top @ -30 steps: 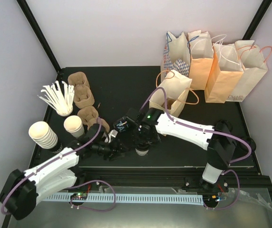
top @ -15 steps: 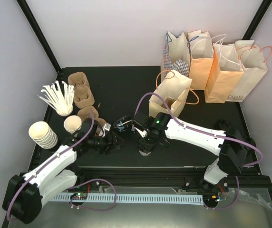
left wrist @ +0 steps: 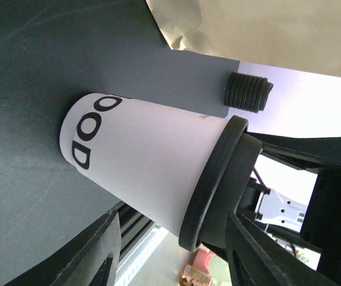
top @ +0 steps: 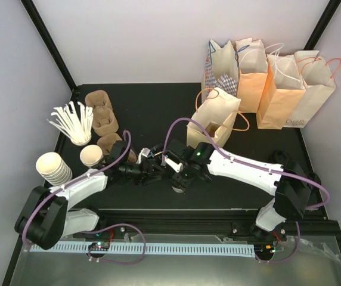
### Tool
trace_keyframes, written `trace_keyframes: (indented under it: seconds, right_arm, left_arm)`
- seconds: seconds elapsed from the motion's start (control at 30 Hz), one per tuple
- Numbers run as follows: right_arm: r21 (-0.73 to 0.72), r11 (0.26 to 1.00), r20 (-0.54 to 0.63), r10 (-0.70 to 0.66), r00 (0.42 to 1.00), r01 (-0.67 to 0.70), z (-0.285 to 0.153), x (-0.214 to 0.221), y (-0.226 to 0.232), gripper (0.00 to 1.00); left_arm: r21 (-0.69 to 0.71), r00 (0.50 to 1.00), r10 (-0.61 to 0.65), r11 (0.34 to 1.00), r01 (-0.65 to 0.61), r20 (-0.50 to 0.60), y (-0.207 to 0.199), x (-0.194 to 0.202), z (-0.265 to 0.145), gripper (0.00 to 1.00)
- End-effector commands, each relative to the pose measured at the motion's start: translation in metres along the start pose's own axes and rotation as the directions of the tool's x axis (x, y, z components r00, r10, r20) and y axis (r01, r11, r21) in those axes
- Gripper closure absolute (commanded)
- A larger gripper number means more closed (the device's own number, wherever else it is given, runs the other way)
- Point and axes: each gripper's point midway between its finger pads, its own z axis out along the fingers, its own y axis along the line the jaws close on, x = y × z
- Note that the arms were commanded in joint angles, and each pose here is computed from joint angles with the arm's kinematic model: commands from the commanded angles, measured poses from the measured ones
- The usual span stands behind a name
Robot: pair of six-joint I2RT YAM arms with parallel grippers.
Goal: Pack the takeout coffee
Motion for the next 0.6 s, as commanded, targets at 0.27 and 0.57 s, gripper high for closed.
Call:
trace_keyframes:
  seconds: [0.27,0.57]
  right_arm:
    - [0.051,0.997,0.005,-0.057,0.998,0.057,0.018,0.002,-0.01,0.58]
    - [0.022,0.998,0.019,-0.052,0.998,0.052,0.019,0.002,-0.005,0.58]
  left_arm:
    - [0.061,0.993,0.103,0.993,-0.099,-0.06,-0.027,-0.005,0.022,0.58]
    - [-0.027,0.997,0.051,0.998,-0.052,-0.062,0.002,-0.008,0.029,0.73]
